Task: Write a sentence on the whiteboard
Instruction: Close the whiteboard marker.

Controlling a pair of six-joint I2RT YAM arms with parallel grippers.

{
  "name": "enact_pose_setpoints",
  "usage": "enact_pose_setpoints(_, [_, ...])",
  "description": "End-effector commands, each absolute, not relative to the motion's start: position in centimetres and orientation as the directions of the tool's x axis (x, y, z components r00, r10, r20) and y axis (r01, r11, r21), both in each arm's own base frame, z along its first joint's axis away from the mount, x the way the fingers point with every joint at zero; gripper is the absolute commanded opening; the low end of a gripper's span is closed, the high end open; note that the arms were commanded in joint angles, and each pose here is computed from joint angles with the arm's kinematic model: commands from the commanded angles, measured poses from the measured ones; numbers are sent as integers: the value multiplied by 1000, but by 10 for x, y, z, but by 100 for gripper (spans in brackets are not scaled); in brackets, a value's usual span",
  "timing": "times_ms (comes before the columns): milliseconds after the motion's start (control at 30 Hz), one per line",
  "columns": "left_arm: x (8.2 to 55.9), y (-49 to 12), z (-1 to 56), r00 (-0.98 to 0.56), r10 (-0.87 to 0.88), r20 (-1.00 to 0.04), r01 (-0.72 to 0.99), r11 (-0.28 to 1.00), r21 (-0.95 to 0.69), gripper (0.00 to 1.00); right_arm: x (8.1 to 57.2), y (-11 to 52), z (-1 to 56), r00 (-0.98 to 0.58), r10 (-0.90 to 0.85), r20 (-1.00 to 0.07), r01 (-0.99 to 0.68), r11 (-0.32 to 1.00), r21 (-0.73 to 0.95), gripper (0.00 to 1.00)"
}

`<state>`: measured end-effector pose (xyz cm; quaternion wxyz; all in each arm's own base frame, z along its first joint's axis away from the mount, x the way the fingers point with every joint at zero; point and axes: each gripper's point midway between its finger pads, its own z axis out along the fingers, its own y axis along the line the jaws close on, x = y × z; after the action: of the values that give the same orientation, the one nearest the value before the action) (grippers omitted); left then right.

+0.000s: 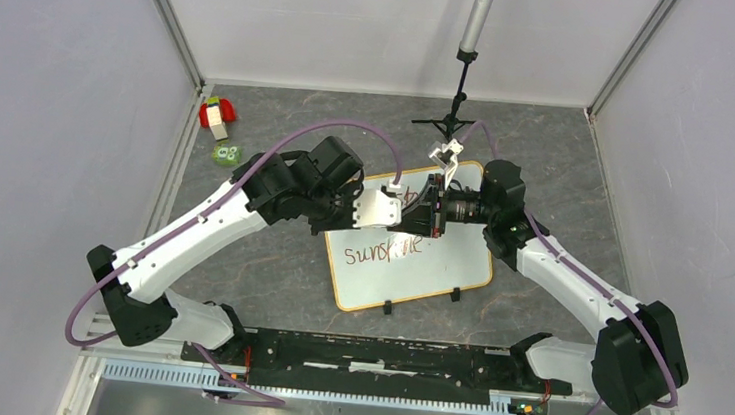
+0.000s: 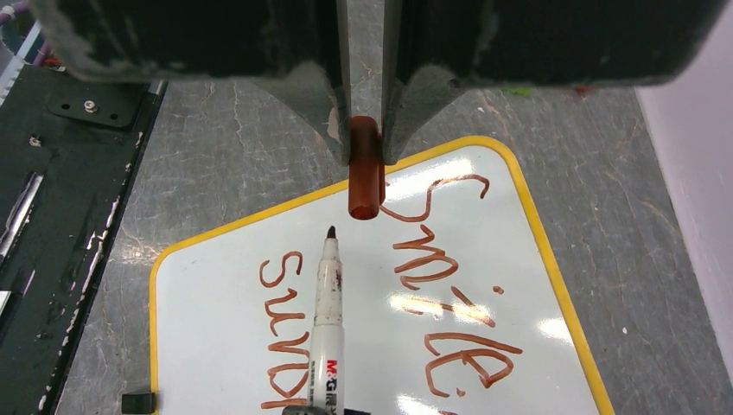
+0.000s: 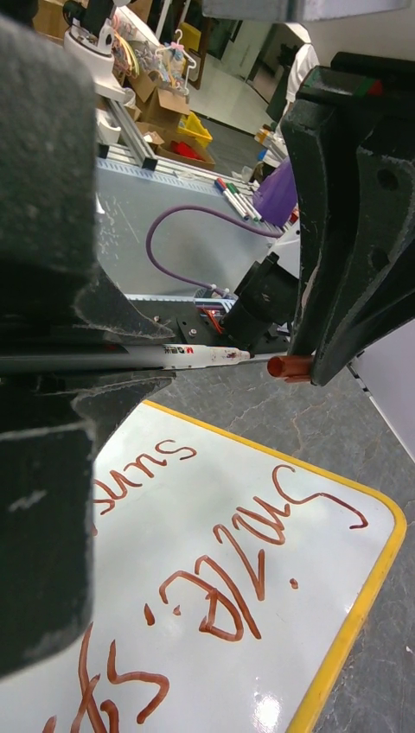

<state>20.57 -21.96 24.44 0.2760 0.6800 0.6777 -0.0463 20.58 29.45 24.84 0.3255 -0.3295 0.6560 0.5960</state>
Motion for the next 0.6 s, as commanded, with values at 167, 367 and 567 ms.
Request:
enact_pose_setpoints(167, [197,-229,253,74,876,-476,955,75,287,2,213,299,267,-512,-23,-859,-858,61,510,0])
enact_pose_setpoints(367, [196,-231,253,79,875,-478,956,70,286,2,213,299,266,-512,-26,-858,-858,60,510,0])
enact_pose_setpoints(567, [194,-233,253,91,873,-479,957,57,286,2,213,299,266,-512,-25,-859,-858,60,510,0])
